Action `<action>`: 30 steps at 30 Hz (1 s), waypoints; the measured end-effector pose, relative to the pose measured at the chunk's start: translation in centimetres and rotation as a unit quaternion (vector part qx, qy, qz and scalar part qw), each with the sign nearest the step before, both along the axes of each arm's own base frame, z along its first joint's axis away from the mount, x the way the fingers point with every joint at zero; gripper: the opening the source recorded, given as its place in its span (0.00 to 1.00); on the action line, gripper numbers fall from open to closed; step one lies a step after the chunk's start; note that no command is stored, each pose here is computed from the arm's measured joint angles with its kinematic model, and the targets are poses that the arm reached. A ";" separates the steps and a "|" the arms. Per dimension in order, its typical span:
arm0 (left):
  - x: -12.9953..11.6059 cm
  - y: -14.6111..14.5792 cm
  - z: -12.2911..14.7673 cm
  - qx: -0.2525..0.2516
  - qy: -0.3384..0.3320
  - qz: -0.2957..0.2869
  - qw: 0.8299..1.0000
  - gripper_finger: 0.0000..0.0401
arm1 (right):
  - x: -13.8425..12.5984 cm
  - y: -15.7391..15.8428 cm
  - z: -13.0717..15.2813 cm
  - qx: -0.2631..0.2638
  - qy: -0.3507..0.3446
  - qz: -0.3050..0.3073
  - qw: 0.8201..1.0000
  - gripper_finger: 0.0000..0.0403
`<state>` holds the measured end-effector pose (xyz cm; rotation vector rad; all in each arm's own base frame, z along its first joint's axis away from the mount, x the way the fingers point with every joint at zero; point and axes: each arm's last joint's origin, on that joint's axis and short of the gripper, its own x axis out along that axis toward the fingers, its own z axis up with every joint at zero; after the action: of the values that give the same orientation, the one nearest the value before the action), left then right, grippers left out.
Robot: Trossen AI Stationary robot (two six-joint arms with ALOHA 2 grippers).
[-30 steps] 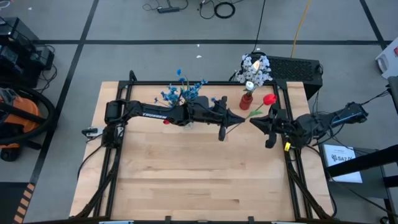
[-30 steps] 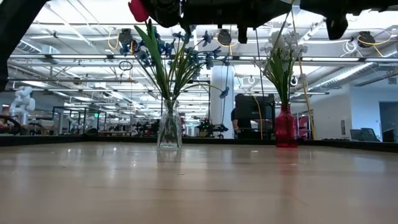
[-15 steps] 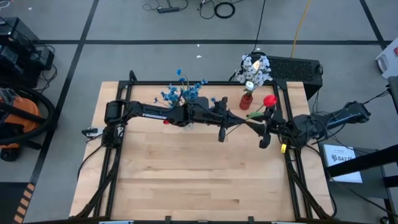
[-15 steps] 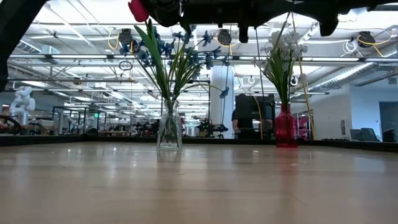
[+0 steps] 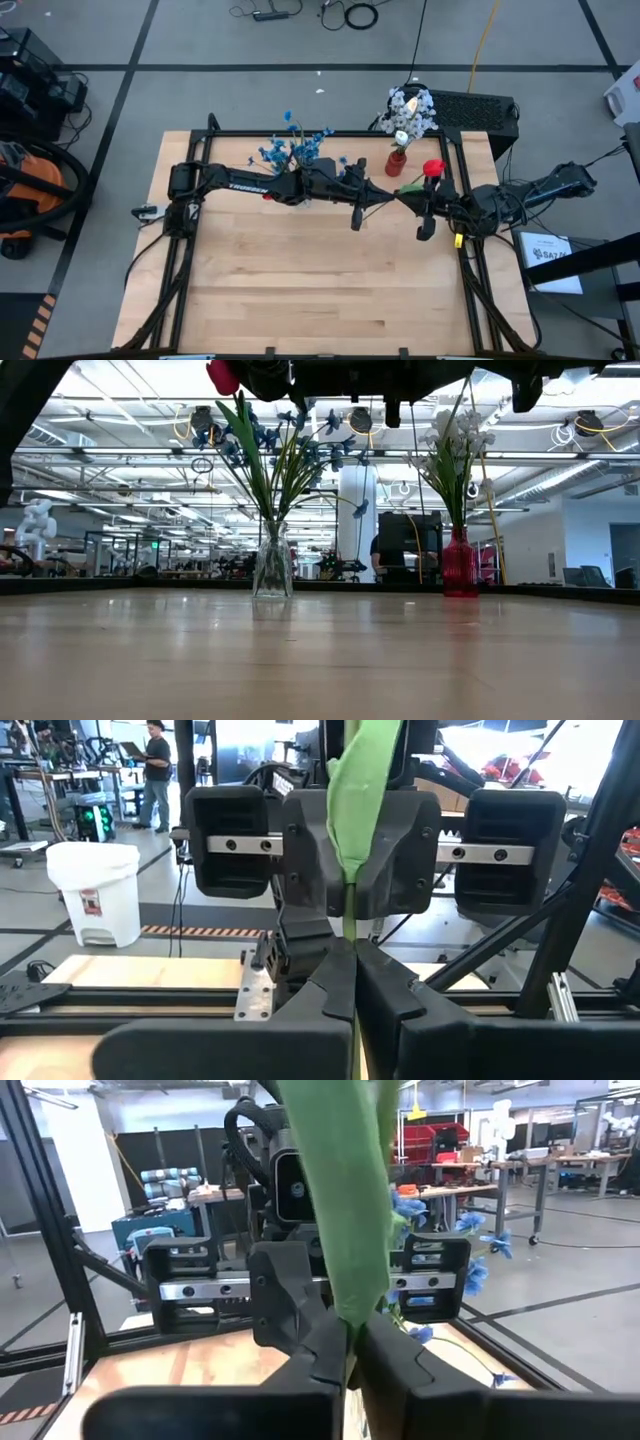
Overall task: Sort flowers into vase by color
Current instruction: Put the red flower into the transparent vase
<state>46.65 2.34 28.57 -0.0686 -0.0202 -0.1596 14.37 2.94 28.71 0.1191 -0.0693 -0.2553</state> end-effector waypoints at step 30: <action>-10.4 -2.1 9.9 0.059 0.106 0.104 0.987 0.29 | 0.5 0.1 -0.3 0.019 0.005 -0.006 1.000 0.01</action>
<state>36.28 0.23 38.52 0.0344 0.1931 0.0557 14.82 3.03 28.43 0.1557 -0.0558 -0.2686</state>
